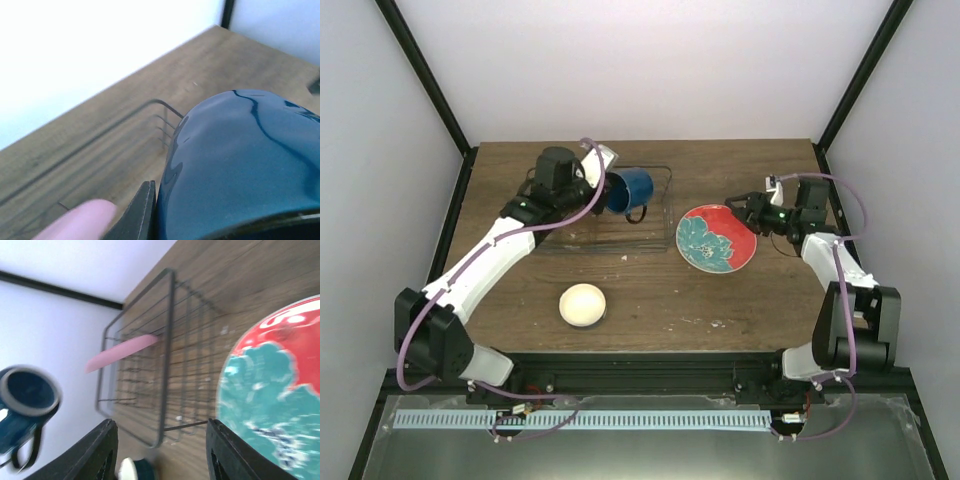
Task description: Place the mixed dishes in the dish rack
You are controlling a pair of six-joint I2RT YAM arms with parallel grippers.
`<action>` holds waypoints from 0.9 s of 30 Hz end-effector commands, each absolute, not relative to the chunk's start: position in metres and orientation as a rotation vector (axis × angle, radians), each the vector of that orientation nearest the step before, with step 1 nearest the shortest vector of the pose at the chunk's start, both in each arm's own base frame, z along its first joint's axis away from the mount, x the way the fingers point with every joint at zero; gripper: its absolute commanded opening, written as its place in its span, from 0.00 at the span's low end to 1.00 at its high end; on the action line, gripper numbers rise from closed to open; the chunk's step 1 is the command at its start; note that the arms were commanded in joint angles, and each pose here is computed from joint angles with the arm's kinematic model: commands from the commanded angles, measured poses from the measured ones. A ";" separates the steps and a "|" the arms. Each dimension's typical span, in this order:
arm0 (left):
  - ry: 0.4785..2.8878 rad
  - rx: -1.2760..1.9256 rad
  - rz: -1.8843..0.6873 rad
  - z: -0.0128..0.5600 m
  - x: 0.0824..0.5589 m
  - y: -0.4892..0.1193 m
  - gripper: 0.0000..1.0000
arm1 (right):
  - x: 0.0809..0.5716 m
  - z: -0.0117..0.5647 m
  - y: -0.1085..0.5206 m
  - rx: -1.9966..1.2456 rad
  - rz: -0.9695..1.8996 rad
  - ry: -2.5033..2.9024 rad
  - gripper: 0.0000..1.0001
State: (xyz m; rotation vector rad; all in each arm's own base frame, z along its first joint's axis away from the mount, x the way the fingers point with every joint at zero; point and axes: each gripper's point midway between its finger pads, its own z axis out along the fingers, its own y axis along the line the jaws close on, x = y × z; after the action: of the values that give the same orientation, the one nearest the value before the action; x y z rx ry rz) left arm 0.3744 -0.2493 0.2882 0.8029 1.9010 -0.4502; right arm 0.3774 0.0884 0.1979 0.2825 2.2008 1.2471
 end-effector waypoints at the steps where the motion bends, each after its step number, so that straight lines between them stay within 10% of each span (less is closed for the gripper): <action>1: 1.598 0.640 -0.499 0.357 0.410 -0.255 0.00 | 0.370 0.244 0.130 0.055 1.620 2.039 0.50; 27: 1.549 0.557 -0.793 0.350 0.438 -0.295 0.00 | 0.376 0.298 0.226 -0.379 1.958 1.808 0.37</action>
State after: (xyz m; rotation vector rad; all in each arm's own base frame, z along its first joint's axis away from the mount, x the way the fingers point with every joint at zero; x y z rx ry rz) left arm 0.4355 -0.2888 0.3114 0.5515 1.6851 -0.7771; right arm 0.3834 0.2213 0.2796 -0.2630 1.8610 1.9392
